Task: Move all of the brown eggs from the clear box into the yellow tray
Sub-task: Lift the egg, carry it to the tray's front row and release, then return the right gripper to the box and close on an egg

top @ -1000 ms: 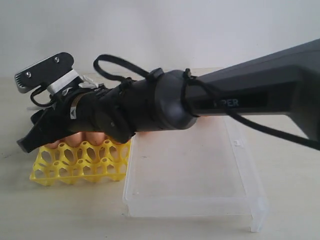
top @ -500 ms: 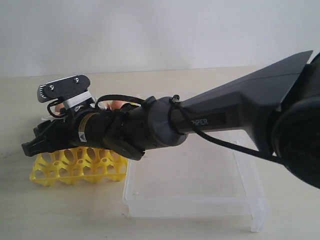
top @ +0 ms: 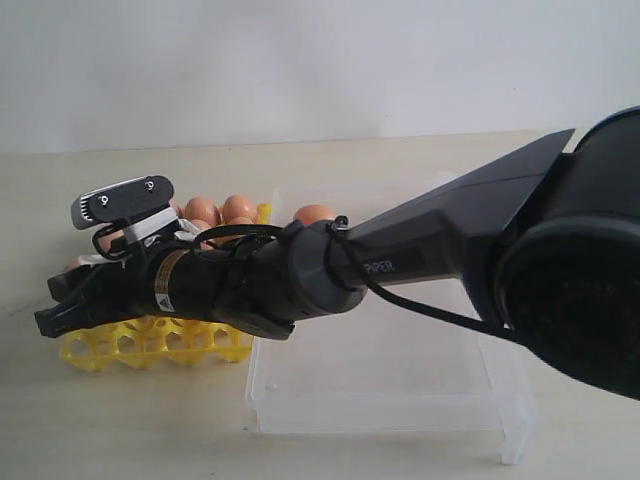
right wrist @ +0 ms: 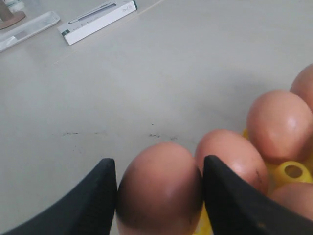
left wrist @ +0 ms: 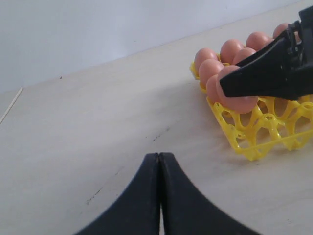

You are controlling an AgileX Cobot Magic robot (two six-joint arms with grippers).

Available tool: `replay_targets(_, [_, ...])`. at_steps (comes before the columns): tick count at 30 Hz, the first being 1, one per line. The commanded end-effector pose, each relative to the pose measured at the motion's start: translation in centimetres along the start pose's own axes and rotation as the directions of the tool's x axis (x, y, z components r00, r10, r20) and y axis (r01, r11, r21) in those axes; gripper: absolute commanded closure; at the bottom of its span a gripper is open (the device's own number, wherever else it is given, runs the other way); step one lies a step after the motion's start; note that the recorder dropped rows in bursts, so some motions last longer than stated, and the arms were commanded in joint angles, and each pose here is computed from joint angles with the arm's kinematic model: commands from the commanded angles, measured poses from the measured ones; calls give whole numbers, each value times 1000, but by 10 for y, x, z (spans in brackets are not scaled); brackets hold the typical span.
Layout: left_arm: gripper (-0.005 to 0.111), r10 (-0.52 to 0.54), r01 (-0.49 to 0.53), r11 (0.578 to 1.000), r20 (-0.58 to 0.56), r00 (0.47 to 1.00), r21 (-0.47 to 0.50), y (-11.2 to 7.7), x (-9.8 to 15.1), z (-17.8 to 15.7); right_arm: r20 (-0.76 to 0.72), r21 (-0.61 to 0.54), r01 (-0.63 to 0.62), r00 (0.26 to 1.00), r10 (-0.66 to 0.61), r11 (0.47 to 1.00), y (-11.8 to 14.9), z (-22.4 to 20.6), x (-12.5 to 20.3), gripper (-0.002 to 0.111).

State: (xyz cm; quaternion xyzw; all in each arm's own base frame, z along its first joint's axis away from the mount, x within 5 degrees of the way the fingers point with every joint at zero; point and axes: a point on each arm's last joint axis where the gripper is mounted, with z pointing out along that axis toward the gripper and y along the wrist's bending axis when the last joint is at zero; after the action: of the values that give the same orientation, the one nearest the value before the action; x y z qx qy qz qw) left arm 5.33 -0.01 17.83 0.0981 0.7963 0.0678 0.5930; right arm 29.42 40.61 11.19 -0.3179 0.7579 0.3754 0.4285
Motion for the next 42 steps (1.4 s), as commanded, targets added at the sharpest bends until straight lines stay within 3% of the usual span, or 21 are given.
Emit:
replay_targets(1, [107,-4,4,1000,18,1000,-2,0,-2,-1,18,-40,26,1000,-25,999,0,1,3,97])
replay_targets(10, [107,-4,4,1000,18,1000,-2,0,-2,-1,6,-27,-24,1000,24,999,-3,1,3,50])
replay_targets(19, [107,-4,4,1000,18,1000,-2,0,-2,-1,-3,1,-61,998,61,998,-1,-4,-7,47])
replay_targets(24, [107,-4,4,1000,18,1000,-2,0,-2,-1,-81,191,-41,995,58,981,5,-42,-60,47])
replay_targets(28, [107,-4,4,1000,18,1000,-2,0,-2,-1,-356,449,173,935,-2,877,-8,-98,-87,48])
replay_targets(32, [107,-4,4,1000,18,1000,-2,0,-2,-1,-543,588,244,826,153,771,-38,-142,-90,49])
replay_targets(37, [107,-4,4,1000,18,1000,-2,0,-2,-1,-486,714,92,778,397,694,-87,-166,-87,49])
replay_targets(42, [107,-4,4,1000,18,1000,-2,0,-2,-1,-464,772,124,781,419,623,-129,-182,-86,49])
